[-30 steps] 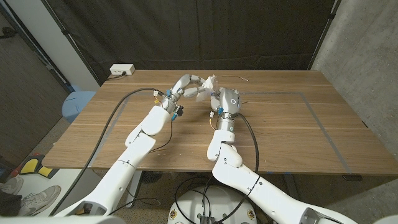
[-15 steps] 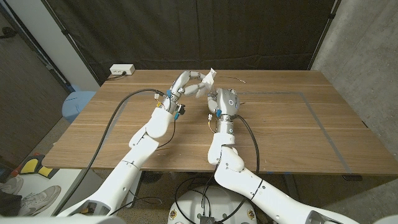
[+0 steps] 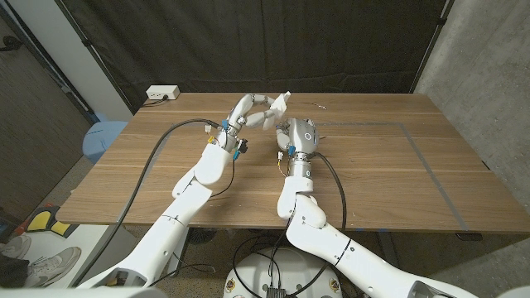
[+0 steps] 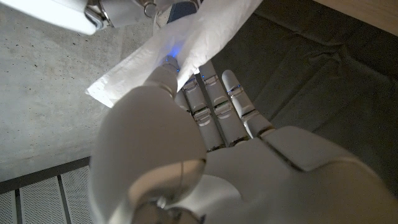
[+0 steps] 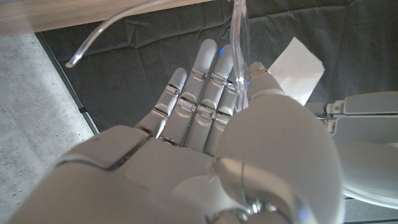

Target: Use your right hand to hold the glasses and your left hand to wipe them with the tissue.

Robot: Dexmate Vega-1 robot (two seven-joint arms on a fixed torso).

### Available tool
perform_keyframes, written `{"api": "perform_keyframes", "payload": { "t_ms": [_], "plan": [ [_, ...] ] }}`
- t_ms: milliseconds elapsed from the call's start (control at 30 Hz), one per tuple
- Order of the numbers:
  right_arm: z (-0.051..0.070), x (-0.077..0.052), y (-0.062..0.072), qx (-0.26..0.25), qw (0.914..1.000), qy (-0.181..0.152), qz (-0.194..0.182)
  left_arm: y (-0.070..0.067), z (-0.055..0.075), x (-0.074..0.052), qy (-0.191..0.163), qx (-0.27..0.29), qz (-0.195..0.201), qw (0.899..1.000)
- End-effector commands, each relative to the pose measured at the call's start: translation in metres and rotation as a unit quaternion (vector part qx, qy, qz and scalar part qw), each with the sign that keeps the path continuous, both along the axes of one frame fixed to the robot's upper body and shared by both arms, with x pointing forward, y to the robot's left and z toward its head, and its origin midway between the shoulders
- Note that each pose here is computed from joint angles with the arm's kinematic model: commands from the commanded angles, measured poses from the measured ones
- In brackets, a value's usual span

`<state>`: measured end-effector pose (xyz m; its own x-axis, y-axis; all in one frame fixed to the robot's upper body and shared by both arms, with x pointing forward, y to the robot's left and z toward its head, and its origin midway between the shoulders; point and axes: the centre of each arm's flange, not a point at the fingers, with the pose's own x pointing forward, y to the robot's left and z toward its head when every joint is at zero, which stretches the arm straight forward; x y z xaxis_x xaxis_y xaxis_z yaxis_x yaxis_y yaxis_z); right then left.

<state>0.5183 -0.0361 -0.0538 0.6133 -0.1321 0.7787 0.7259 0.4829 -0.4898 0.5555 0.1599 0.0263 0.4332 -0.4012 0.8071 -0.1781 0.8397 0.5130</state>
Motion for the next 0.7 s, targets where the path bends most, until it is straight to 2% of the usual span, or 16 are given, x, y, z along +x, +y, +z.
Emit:
{"api": "perform_keyframes", "payload": {
  "t_ms": [33,233,433,700],
  "plan": [
    [0.007,-0.002,-0.008,0.057,0.9978,0.015,0.03,0.005,-0.005,-0.003,0.003,0.001,0.003,1.0],
    [0.012,-0.004,-0.016,0.097,0.9922,0.033,0.071,0.006,-0.006,-0.005,-0.003,0.004,0.006,1.0],
    [0.014,-0.005,-0.021,0.107,0.989,0.038,0.094,0.007,-0.007,-0.003,-0.005,0.002,-0.009,1.0],
    [0.015,-0.001,-0.026,0.121,0.9861,0.043,0.105,0.007,-0.008,-0.002,-0.009,0.009,0.012,1.0]
  ]
}}
